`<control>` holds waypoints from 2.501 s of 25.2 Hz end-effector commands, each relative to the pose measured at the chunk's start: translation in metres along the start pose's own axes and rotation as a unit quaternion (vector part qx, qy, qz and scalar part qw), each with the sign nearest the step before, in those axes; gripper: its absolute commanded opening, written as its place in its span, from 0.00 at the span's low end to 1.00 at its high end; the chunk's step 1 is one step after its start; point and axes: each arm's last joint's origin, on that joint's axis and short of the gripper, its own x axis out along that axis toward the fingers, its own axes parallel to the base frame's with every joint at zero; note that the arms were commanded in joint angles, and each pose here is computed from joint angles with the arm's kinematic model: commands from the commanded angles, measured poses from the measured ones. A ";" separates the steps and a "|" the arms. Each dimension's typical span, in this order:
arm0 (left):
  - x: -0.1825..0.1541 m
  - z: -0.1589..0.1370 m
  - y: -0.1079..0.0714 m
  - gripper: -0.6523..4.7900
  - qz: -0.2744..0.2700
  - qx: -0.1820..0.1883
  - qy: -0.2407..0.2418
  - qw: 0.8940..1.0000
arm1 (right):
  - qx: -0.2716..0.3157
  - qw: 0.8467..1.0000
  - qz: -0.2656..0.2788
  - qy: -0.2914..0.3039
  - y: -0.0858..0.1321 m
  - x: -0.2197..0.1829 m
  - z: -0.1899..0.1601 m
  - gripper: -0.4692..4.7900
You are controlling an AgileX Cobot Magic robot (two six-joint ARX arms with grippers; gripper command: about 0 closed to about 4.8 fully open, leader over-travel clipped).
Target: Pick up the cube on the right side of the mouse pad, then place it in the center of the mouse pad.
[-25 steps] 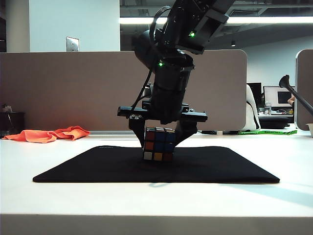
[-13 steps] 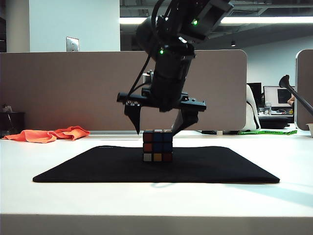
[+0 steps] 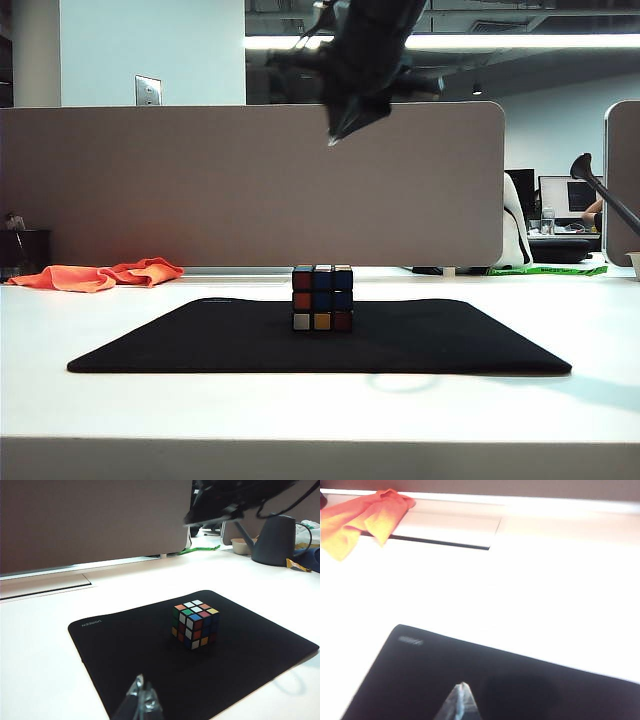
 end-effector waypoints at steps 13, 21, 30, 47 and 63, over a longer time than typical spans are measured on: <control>-0.002 0.002 0.011 0.11 0.200 -0.072 -0.019 0.977 | -0.069 0.994 -0.020 -0.083 -0.049 -0.054 0.038 0.08; -0.004 0.001 0.014 0.11 0.257 -0.065 -0.016 0.964 | -0.052 0.991 -0.042 -0.114 -0.093 -0.079 -0.003 0.08; -0.003 -0.002 0.013 0.11 0.223 -0.035 0.007 0.974 | -0.052 0.987 -0.035 -0.147 -0.159 -0.136 -0.068 0.08; -0.005 0.001 0.016 0.11 0.282 0.012 0.003 0.959 | -0.050 0.975 -0.087 -0.199 -0.189 -0.191 -0.122 0.08; -0.005 0.000 0.016 0.11 0.277 0.009 0.008 0.961 | -0.055 0.957 -0.106 -0.265 -0.178 -0.216 -0.189 0.08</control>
